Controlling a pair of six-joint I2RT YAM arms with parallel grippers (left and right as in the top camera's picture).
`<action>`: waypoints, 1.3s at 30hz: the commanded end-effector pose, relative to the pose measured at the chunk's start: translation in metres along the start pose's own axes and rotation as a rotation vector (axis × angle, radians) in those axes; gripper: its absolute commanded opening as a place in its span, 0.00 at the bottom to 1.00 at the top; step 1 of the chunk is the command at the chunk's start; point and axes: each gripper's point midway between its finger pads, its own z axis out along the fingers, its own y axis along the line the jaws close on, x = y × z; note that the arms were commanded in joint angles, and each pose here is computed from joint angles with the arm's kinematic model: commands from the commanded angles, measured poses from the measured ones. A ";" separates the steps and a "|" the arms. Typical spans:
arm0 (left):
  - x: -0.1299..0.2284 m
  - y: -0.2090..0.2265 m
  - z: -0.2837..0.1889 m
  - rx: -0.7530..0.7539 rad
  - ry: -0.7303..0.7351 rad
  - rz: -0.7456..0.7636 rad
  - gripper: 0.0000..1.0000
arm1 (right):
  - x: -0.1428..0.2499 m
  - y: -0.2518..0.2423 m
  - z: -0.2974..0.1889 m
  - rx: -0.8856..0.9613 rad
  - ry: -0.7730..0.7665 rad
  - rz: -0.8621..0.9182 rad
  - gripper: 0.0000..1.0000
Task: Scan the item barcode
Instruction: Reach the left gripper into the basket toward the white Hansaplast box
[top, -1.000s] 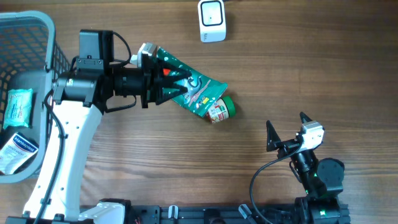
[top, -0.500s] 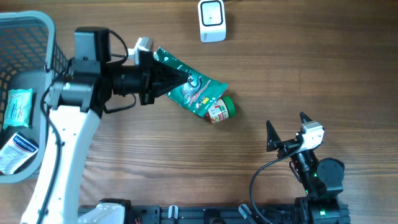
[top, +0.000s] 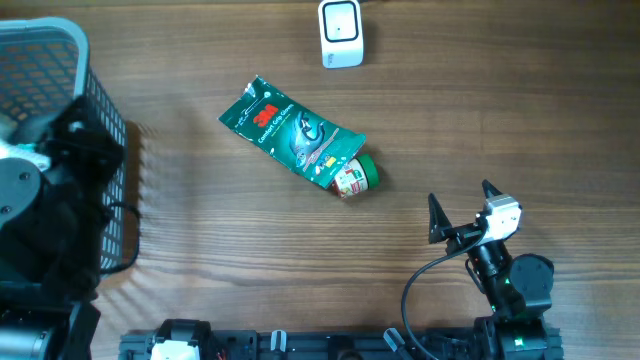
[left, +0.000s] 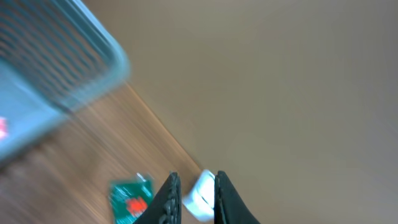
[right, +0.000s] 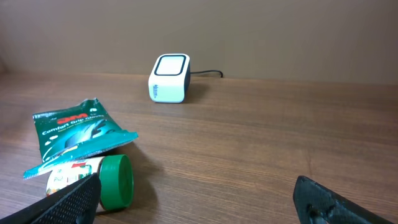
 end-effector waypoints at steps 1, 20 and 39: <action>-0.060 0.041 -0.014 -0.264 -0.355 0.021 0.15 | -0.001 -0.002 0.000 0.007 -0.006 -0.008 1.00; -0.097 0.187 0.060 -0.806 -0.334 -0.073 1.00 | -0.001 -0.001 0.000 0.007 -0.006 -0.007 1.00; 0.029 0.427 0.143 -1.447 0.140 -0.494 1.00 | -0.001 -0.001 0.000 0.007 -0.006 -0.008 1.00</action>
